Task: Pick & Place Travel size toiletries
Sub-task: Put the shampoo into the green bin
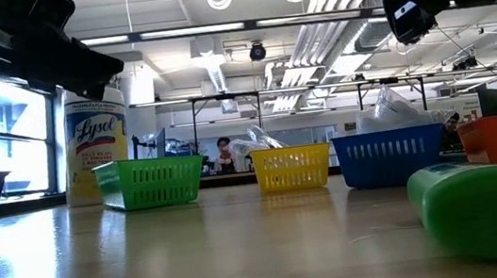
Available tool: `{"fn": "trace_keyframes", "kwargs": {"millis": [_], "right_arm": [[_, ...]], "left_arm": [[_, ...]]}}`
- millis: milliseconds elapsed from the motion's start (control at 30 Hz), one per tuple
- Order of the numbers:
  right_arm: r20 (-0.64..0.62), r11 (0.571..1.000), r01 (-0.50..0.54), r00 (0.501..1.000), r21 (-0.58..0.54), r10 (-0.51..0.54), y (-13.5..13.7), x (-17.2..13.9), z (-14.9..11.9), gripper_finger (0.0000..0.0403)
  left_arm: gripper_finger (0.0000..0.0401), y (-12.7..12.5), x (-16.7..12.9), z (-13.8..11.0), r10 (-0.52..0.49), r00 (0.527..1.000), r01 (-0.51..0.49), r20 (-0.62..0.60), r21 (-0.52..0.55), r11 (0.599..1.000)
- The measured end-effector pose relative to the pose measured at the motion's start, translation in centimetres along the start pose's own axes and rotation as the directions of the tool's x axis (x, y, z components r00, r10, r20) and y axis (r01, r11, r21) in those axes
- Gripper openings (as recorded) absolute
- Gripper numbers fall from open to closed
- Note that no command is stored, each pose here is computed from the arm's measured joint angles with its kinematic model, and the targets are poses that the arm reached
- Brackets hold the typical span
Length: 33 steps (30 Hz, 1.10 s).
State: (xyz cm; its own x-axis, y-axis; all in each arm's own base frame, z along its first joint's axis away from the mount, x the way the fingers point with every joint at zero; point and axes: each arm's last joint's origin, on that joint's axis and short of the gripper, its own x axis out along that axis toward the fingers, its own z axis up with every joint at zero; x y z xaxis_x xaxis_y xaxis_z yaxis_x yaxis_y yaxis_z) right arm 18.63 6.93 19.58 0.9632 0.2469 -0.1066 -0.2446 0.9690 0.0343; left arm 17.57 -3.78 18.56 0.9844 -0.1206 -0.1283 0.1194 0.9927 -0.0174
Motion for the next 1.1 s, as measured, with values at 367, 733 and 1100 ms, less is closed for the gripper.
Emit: {"fn": "trace_keyframes", "kwargs": {"millis": [367, 733, 1100], "right_arm": [[-0.275, 0.996, -0.031, 0.961, -0.088, 0.005, 3.5, 3.0, 0.2, 0.0004], [-0.638, 0.982, -0.187, 0.758, -0.012, 0.137, 5.6, 10.6, 1.5, 0.008], [-0.698, 0.936, -0.319, 0.705, -0.147, 0.131, 7.7, 13.9, -0.3, 0.0251]], "left_arm": [[0.0003, 0.1, 0.0, 0.3, 0.025, 0.999, -0.025, 0.029, -0.004, 1.0], [0.0003, 0.1, 0.0, 0.4, 0.028, 0.999, -0.027, 0.044, -0.014, 1.0], [0.0003, 0.1, 0.0, 0.4, 0.028, 0.999, -0.027, 0.041, -0.032, 0.999]]}}
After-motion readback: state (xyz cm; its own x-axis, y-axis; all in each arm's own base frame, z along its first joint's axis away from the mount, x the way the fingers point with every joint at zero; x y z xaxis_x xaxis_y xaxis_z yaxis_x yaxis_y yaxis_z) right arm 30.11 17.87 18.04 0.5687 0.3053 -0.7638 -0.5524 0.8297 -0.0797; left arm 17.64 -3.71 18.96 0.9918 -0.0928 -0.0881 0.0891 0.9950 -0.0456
